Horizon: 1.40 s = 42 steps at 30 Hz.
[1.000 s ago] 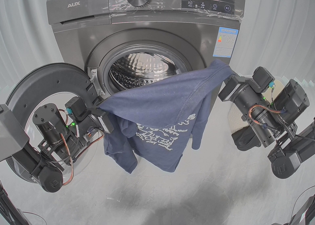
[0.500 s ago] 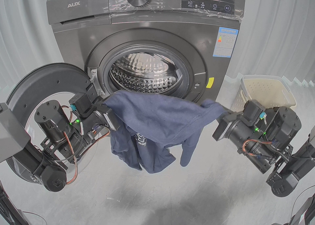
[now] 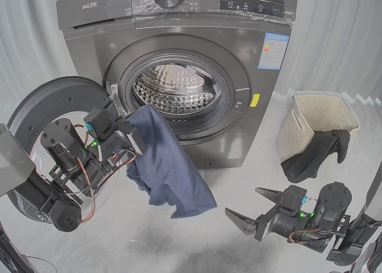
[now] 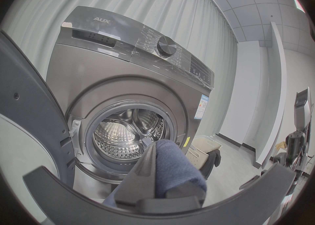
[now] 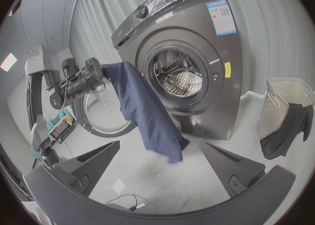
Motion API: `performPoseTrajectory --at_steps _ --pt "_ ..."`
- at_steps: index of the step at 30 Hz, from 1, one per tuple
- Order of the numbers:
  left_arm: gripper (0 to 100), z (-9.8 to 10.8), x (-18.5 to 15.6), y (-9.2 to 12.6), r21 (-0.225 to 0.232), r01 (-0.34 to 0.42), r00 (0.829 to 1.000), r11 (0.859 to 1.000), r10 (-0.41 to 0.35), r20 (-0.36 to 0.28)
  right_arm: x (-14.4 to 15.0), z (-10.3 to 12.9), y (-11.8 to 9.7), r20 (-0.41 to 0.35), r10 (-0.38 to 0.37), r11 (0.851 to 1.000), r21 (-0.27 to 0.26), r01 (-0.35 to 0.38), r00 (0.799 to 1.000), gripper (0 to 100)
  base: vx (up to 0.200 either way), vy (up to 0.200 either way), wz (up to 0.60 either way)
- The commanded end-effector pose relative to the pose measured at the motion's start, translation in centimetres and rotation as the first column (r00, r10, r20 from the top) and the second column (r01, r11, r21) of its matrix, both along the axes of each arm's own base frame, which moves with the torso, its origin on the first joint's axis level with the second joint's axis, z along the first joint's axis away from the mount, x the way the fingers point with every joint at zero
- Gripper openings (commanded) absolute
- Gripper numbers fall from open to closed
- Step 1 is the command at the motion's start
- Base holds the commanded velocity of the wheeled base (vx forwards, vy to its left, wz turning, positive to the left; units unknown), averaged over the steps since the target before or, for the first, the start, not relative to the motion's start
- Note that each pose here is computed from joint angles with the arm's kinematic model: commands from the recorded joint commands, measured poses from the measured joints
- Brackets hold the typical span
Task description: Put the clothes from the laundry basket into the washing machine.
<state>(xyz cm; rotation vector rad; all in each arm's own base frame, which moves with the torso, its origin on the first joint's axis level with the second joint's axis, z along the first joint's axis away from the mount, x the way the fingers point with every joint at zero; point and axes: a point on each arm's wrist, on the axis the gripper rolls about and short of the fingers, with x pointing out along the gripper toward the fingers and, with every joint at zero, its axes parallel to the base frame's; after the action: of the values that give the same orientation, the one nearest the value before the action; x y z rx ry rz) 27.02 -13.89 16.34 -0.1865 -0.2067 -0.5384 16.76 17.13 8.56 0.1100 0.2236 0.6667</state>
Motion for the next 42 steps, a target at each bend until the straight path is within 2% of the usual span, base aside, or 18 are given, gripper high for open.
performPoseTrajectory --at_steps 1,7,8,9,10,11,15,19,23,27,32,42 --pt "0 0.3 -0.3 -0.5 -0.006 0.017 1.0 1.0 -0.017 0.01 0.5 -1.3 0.9 -0.027 0.018 0.999 -0.036 -0.019 0.999 100 0.0 0.0 0.0" --pt "0 0.6 -0.5 -0.5 -0.011 0.022 1.0 1.0 -0.022 0.02 4.4 -3.0 4.9 0.006 0.01 1.0 -0.009 -0.01 1.0 100 0.0 0.0 0.0" --pt "0 0.6 -0.5 -0.5 -0.011 0.022 1.0 1.0 -0.022 0.02 4.5 -3.0 4.9 0.007 0.008 1.0 -0.008 -0.008 1.0 100 0.0 0.0 0.0" --pt "0 0.9 -0.7 -0.5 -0.018 0.026 0.999 1.0 -0.025 0.027 5.8 -3.4 6.0 0.025 0.003 1.0 0.004 -0.003 1.0 100 0.0 0.0 0.0" --pt "0 1.0 -0.7 -0.5 -0.02 0.027 0.999 0.999 -0.027 0.031 5.8 -3.4 6.0 0.025 0.003 1.0 0.004 -0.003 1.0 100 0.0 0.0 0.0" --pt "0 1.0 -0.8 -0.5 -0.02 0.029 0.999 0.999 -0.028 0.031 7.5 -3.8 7.3 0.052 -0.006 1.0 0.028 0.004 0.999 100 0.0 0.0 0.0" --pt "0 1.4 -1.0 -0.7 -0.025 0.037 0.999 0.999 -0.036 0.04 10.6 -4.2 9.6 0.119 -0.022 0.997 0.073 0.013 0.993 100 0.0 0.0 0.0" --pt "0 1.4 -1.1 -0.8 -0.024 0.044 0.998 0.999 -0.043 0.04 12.5 -5.3 10.9 0.147 -0.014 0.997 0.076 0.003 0.989 100 0.0 0.0 0.0" --pt "0 1.4 -1.2 -0.9 -0.024 0.048 0.998 0.999 -0.047 0.043 13.2 -6.8 11.8 0.148 0.008 0.997 0.071 -0.018 0.989 100 0.0 0.0 0.0" --pt "0 1.4 -1.4 -1.2 -0.023 0.058 0.998 0.998 -0.057 0.041 13.0 -7.2 12.6 0.153 0.042 0.996 0.074 -0.054 0.987 100 0.0 0.0 0.0" --pt "0 1.4 -1.6 -1.6 -0.023 0.073 0.997 0.997 -0.072 0.043 12.2 -7.5 13.5 0.162 0.098 0.993 0.053 -0.108 0.982 100 0.0 0.0 0.0" --pt "0 1.4 -1.7 -1.8 -0.023 0.077 0.996 0.997 -0.076 0.043 12.9 -6.8 15.5 0.222 0.111 0.986 0.094 -0.135 0.969 100 0.0 0.0 0.0"
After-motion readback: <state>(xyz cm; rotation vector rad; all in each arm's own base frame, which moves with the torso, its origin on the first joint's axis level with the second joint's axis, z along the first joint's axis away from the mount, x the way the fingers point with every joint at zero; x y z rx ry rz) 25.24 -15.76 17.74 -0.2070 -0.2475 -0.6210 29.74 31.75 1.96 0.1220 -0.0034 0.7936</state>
